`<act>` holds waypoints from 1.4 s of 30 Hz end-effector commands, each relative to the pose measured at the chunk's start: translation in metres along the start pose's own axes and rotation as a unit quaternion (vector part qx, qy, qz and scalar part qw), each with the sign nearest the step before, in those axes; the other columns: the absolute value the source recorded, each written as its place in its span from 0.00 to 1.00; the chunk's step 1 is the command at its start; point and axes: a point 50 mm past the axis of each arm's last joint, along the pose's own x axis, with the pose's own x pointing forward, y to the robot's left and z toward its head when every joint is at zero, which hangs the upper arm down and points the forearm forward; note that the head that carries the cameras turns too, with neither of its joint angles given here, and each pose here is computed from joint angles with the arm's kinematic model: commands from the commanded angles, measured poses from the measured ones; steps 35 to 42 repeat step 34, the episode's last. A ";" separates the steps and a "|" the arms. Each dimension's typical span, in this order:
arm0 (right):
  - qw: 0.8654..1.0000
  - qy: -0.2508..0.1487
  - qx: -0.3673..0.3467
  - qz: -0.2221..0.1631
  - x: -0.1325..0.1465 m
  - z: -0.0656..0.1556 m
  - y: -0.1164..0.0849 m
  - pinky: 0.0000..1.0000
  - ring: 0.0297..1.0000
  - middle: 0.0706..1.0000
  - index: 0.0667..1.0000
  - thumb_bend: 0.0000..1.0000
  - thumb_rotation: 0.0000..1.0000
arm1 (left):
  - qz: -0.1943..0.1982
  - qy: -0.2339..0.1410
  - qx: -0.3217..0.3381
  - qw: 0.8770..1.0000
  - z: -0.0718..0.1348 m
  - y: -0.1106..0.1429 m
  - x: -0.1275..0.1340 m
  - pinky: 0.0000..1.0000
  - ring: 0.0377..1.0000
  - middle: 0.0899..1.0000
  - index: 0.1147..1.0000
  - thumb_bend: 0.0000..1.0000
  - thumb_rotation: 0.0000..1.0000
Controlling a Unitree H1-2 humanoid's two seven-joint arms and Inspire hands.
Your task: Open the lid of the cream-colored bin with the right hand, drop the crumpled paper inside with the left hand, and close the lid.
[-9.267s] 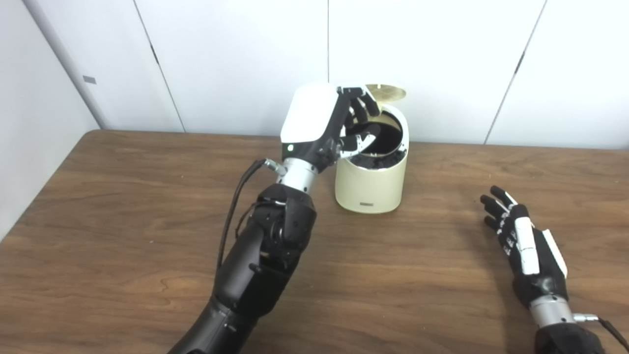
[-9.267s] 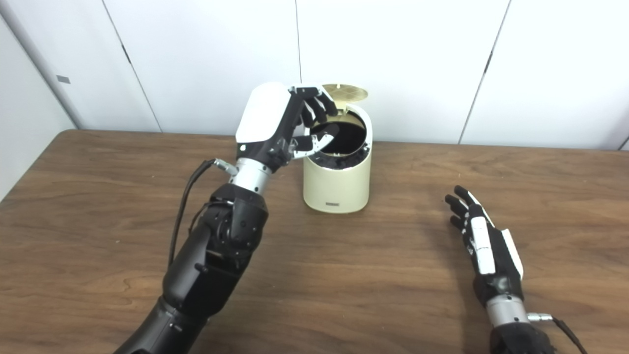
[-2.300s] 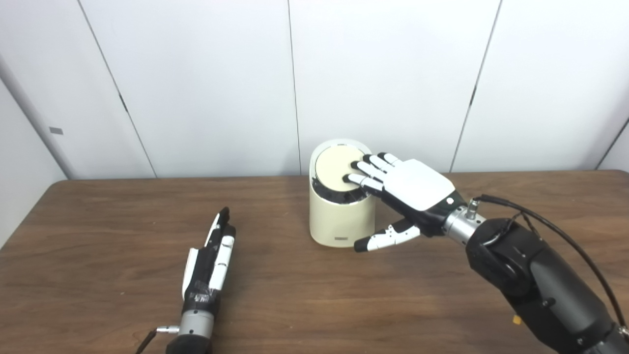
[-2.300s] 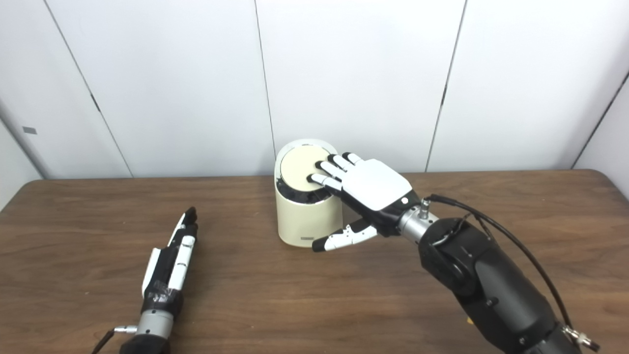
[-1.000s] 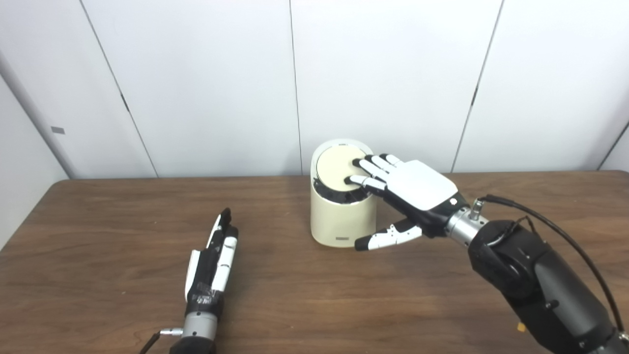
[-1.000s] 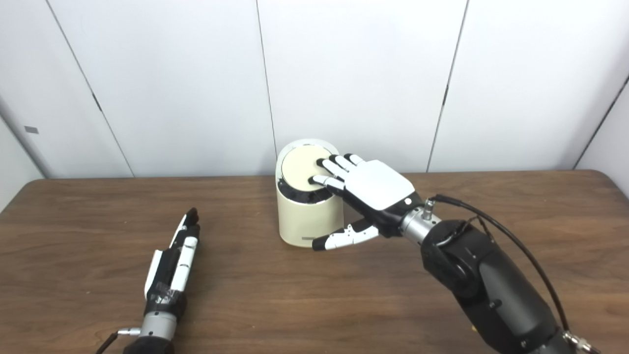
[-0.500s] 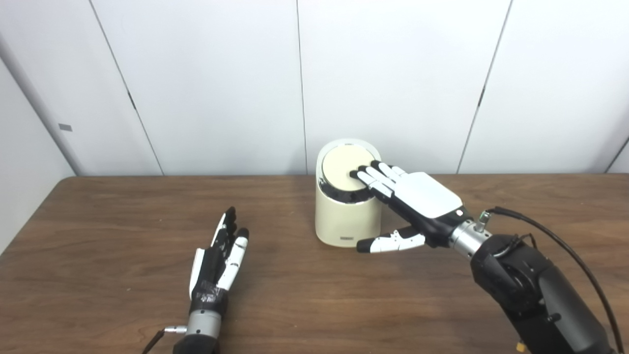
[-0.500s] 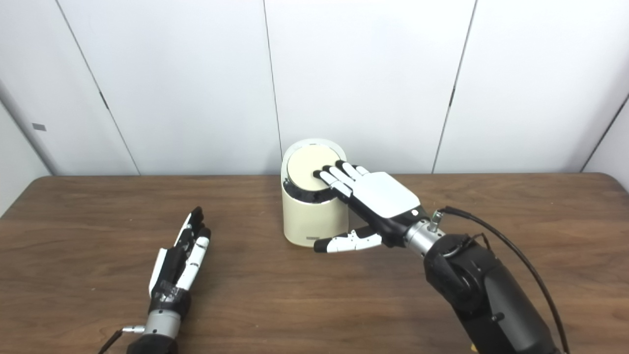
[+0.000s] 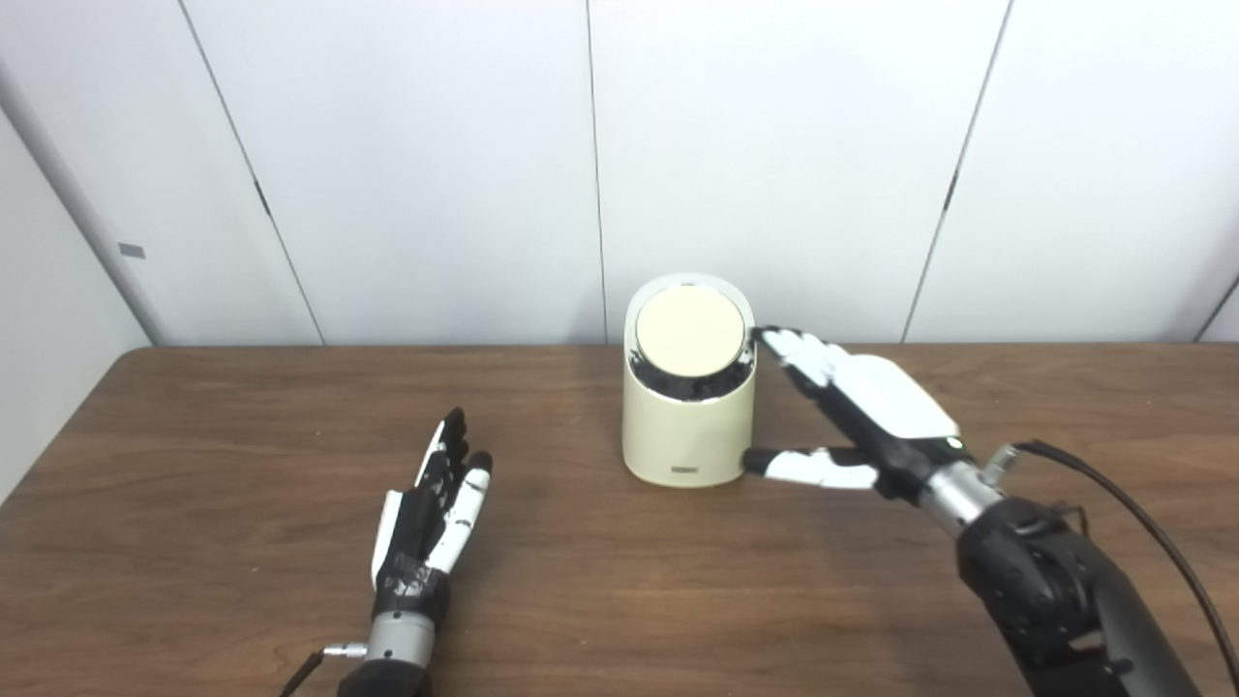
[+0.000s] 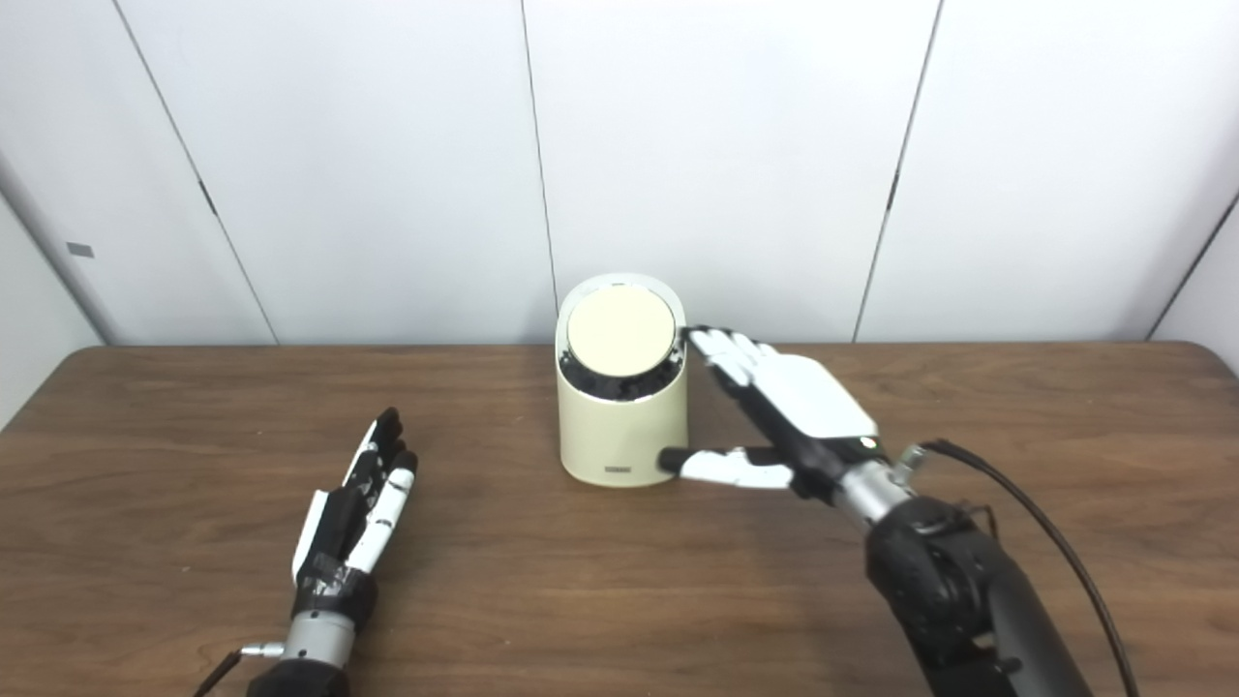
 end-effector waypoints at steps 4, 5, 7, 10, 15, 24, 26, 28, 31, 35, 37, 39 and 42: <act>0.997 0.010 0.046 -0.056 -0.015 -0.004 -0.020 1.00 1.00 1.00 1.00 0.57 1.00 | -0.007 0.024 0.000 1.000 -0.011 0.004 -0.009 1.00 1.00 1.00 1.00 0.36 0.66; 0.996 0.024 0.059 -0.058 -0.020 -0.008 -0.018 1.00 1.00 1.00 1.00 0.58 1.00 | -0.006 0.025 0.000 1.000 -0.011 0.004 -0.008 1.00 1.00 1.00 1.00 0.37 0.67; 0.994 0.045 0.083 -0.062 -0.028 -0.017 -0.014 0.99 1.00 1.00 1.00 0.60 1.00 | -0.006 0.025 -0.001 1.000 -0.010 0.005 -0.008 1.00 1.00 1.00 1.00 0.39 0.67; 0.989 0.069 0.115 -0.067 -0.038 -0.028 -0.008 0.94 1.00 1.00 1.00 0.62 1.00 | -0.005 0.022 -0.004 1.000 -0.009 0.006 -0.009 1.00 1.00 1.00 1.00 0.40 0.67; 0.976 0.096 0.184 -0.066 -0.052 -0.038 0.003 0.96 1.00 1.00 1.00 0.65 1.00 | -0.004 0.022 0.000 1.000 -0.007 0.009 -0.010 1.00 1.00 1.00 1.00 0.43 0.71; 0.952 0.096 0.283 -0.068 -0.062 -0.035 0.025 0.96 1.00 1.00 1.00 0.69 1.00 | 0.001 0.021 -0.016 1.000 -0.002 0.014 -0.011 1.00 1.00 1.00 1.00 0.46 0.82; 0.938 0.098 0.325 -0.075 -0.061 -0.032 0.028 0.99 1.00 1.00 1.00 0.69 1.00 | 0.001 0.015 -0.037 0.999 0.000 0.014 -0.012 1.00 1.00 1.00 1.00 0.46 0.83; 0.927 0.098 0.352 -0.085 -0.061 -0.032 0.030 1.00 1.00 1.00 1.00 0.68 1.00 | 0.000 0.012 -0.056 0.998 0.002 0.014 -0.015 1.00 1.00 1.00 1.00 0.46 0.87; 0.905 0.097 0.401 -0.104 -0.059 -0.033 0.033 1.00 1.00 1.00 1.00 0.65 1.00 | 0.000 0.008 -0.069 0.998 0.010 0.013 -0.019 1.00 1.00 1.00 1.00 0.45 0.92; 0.880 0.094 0.452 -0.115 -0.058 -0.037 0.035 1.00 1.00 1.00 1.00 0.63 1.00 | 0.005 -0.002 -0.067 0.998 0.018 0.015 -0.023 1.00 1.00 1.00 1.00 0.41 0.99; 0.880 0.094 0.452 -0.115 -0.058 -0.037 0.035 1.00 1.00 1.00 1.00 0.63 1.00 | 0.005 -0.002 -0.067 0.998 0.018 0.015 -0.023 1.00 1.00 1.00 1.00 0.41 0.99; 0.880 0.094 0.452 -0.115 -0.058 -0.037 0.035 1.00 1.00 1.00 1.00 0.63 1.00 | 0.005 -0.002 -0.067 0.998 0.018 0.015 -0.023 1.00 1.00 1.00 1.00 0.41 0.99; 0.880 0.094 0.452 -0.115 -0.058 -0.037 0.035 1.00 1.00 1.00 1.00 0.63 1.00 | 0.005 -0.002 -0.067 0.998 0.018 0.015 -0.023 1.00 1.00 1.00 1.00 0.41 0.99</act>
